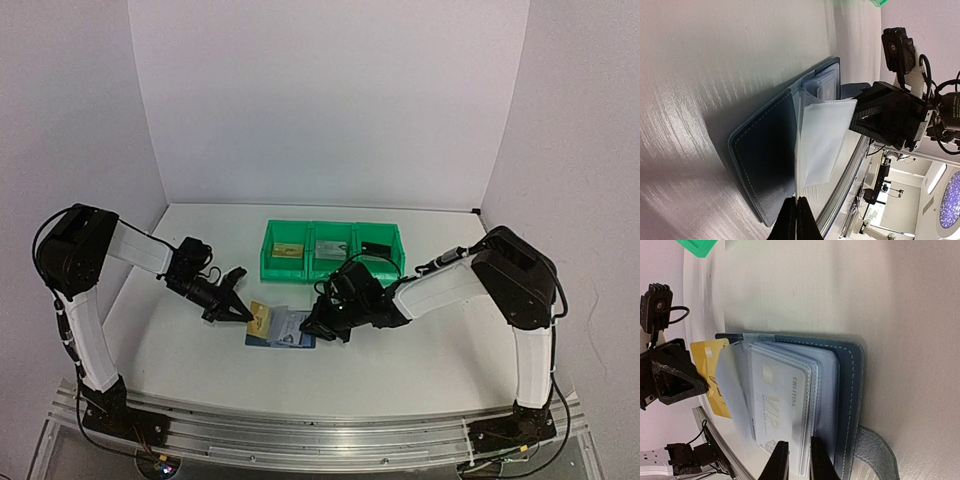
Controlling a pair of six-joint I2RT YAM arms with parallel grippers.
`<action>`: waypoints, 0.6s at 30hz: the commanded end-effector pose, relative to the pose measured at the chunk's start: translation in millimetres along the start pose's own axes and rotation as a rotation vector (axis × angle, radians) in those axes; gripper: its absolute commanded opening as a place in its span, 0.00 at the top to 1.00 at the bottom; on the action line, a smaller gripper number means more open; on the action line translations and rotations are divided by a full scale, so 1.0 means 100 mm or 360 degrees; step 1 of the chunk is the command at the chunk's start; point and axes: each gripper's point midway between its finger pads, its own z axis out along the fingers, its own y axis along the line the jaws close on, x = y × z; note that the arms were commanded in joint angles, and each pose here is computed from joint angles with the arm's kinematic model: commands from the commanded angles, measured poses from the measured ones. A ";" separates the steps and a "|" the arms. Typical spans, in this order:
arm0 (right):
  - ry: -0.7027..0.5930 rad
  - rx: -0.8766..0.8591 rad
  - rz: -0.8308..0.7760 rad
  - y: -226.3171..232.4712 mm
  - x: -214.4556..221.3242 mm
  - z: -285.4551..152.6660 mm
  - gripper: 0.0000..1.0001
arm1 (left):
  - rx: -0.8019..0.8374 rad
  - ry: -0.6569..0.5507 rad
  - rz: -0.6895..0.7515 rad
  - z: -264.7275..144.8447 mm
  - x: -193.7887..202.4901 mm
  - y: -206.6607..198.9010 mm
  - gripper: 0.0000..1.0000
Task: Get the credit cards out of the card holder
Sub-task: Place the credit card in the storage box.
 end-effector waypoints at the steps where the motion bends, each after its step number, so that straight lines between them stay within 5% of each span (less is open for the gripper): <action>1: 0.0128 0.0356 0.0073 -0.72 0.23 0.08 0.86 | 0.0001 -0.0012 0.0154 -0.11 -0.06 -0.19 1.00; 18: -0.0168 0.0246 -0.0209 0.17 -0.31 -0.48 0.74 | -0.0128 -0.0099 0.0771 -0.56 -0.37 -0.81 1.00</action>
